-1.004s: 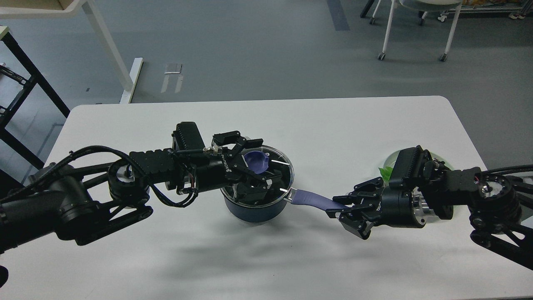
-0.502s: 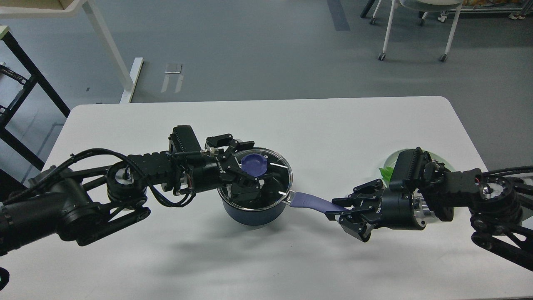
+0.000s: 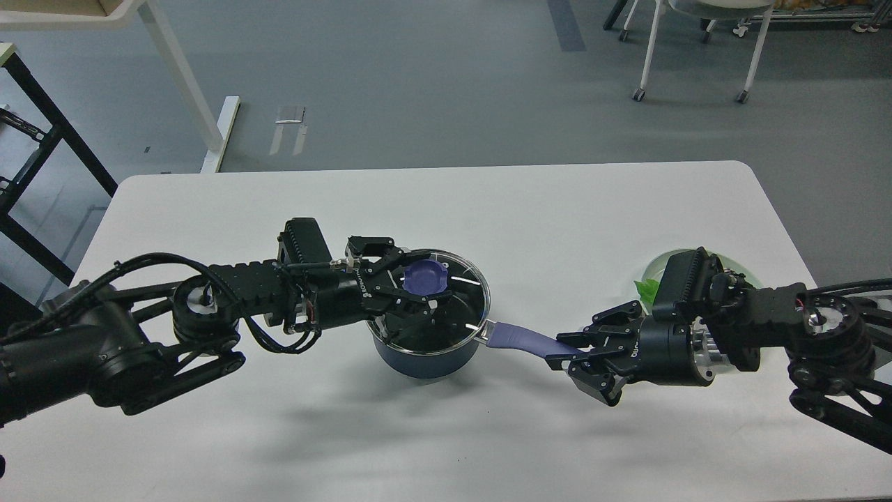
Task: Open pot lid
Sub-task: 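Lift the glass lid off the pot with the left gripper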
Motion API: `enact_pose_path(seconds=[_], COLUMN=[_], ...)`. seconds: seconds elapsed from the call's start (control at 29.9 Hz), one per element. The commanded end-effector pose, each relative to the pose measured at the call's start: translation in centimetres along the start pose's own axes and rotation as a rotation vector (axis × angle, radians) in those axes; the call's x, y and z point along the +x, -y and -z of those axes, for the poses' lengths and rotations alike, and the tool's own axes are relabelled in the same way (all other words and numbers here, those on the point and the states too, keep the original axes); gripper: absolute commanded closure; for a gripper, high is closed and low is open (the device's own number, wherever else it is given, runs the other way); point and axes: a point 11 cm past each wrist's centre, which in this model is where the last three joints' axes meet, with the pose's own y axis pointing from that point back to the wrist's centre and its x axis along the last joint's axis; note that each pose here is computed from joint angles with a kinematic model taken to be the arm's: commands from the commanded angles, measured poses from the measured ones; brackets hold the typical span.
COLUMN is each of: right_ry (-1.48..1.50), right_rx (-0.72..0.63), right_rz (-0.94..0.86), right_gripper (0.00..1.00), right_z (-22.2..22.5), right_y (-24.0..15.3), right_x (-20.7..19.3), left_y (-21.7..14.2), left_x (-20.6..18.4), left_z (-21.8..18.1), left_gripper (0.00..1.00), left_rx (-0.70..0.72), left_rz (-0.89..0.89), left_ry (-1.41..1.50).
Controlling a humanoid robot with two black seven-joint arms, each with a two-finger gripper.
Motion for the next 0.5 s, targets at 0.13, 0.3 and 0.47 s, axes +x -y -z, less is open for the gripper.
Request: enact_pose_path(seconds=[0.13,0.3,0.47], right_ry=[0.0,0.001,0.0], right_rx=[-0.008,-0.009,-0.009], right_rz=[0.003,0.002,-0.004], right_gripper=[0.76,0.76,0.76], right_z=[-0.2,-0.2,-0.3], right_y=[-0.2,-0.2,-0.2], right_x=[-0.1,-0.1,0.1], left_y=[-3.2,-10.9,-19.1], left_x=[2.9,1.0,-3.2], left_z=[4.3,8.4,9.7], left_gripper=[0.57,0.57,0.57], left_rx=[0.11,0.246,0.344], left_rz=[-0.036,0.059,0.193], left_ry=[-0.028,-0.006,-0.009])
